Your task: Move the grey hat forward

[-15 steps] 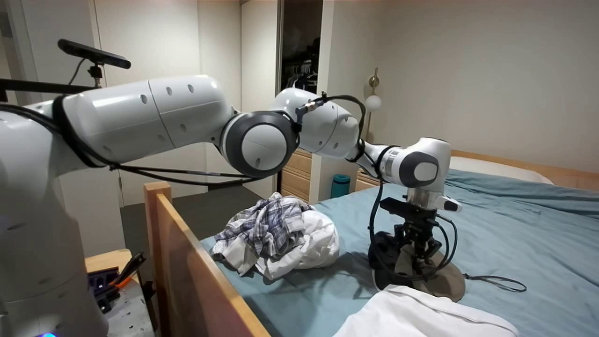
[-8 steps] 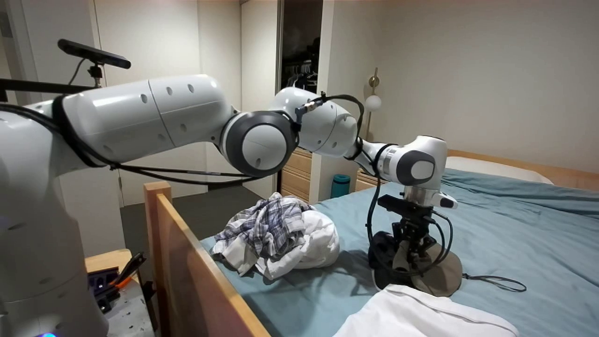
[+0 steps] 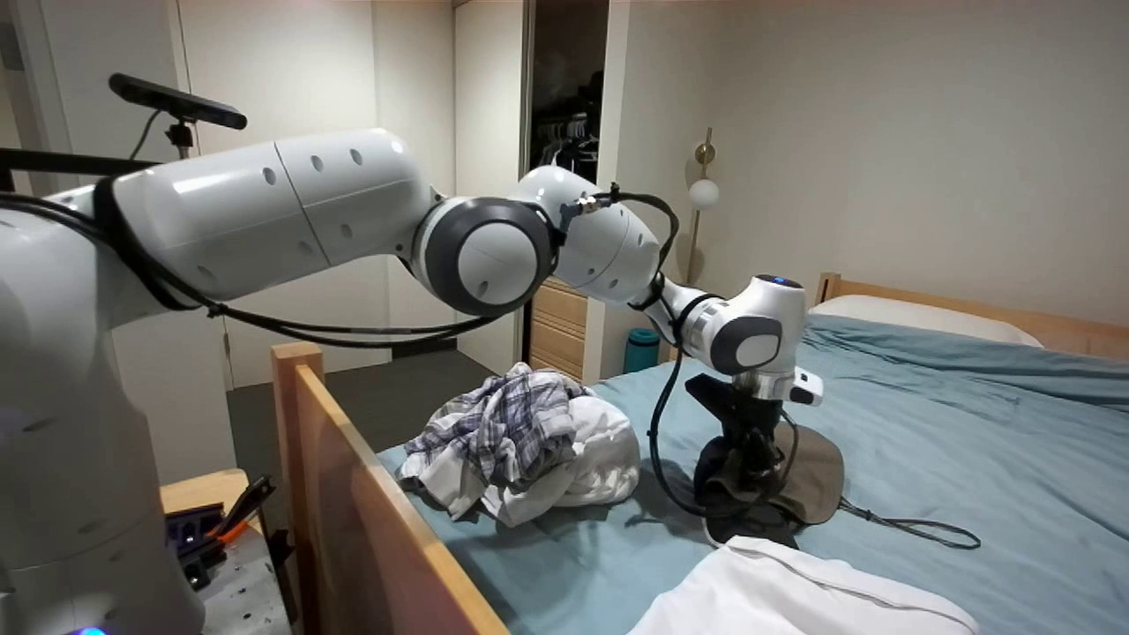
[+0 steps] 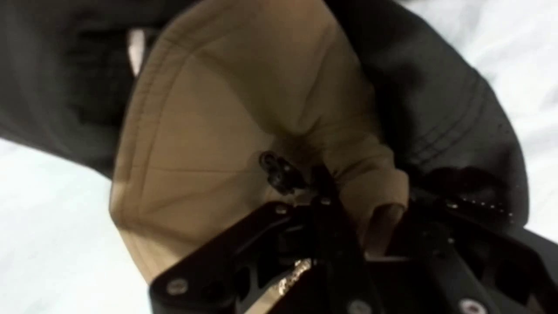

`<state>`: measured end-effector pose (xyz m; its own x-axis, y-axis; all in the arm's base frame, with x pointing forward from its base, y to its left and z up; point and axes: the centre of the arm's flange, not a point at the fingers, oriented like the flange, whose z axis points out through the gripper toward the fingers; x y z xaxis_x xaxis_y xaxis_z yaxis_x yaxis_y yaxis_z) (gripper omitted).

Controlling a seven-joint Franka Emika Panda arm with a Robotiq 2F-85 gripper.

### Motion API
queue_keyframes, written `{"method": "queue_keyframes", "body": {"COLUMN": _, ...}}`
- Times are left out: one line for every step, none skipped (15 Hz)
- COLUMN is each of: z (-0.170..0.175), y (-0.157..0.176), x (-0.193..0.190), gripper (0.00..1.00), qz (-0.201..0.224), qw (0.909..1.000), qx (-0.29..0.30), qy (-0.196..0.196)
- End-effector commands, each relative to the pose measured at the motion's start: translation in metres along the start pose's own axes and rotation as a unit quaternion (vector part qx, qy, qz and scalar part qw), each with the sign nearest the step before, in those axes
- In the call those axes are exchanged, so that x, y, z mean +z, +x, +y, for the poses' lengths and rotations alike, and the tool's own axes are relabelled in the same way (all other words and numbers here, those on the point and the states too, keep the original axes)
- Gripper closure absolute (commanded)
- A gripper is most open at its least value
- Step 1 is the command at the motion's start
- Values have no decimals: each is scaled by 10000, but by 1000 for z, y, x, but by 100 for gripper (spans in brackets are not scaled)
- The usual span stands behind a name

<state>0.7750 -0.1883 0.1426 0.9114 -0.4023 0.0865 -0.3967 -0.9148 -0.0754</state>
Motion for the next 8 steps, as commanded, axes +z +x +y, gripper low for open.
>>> {"method": "queue_keyframes", "body": {"z": -4, "y": -77, "x": -3, "gripper": 91, "qz": 447, "qw": 9952, "qx": 687, "qy": 542}}
{"method": "queue_keyframes", "body": {"z": -6, "y": -79, "x": -1, "gripper": 91, "qz": 618, "qw": 9936, "qx": 702, "qy": 636}}
{"method": "queue_keyframes", "body": {"z": -8, "y": -81, "x": -1, "gripper": 91, "qz": 698, "qw": 9943, "qx": 533, "qy": 612}}
{"method": "queue_keyframes", "body": {"z": -10, "y": -84, "x": -2, "gripper": 91, "qz": 741, "qw": 9952, "qx": 315, "qy": 565}}
{"method": "queue_keyframes", "body": {"z": -11, "y": -88, "x": -7, "gripper": 92, "qz": 688, "qw": 9961, "qx": 252, "qy": 494}}
{"method": "queue_keyframes", "body": {"z": -10, "y": -90, "x": -15, "gripper": 73, "qz": 693, "qw": 9968, "qx": 206, "qy": 352}}
{"method": "queue_keyframes", "body": {"z": -12, "y": -24, "x": 10, "gripper": 85, "qz": 820, "qw": 9951, "qx": 383, "qy": 401}}
{"method": "queue_keyframes", "body": {"z": -14, "y": -29, "x": 7, "gripper": 81, "qz": 803, "qw": 9953, "qx": 362, "qy": 391}}
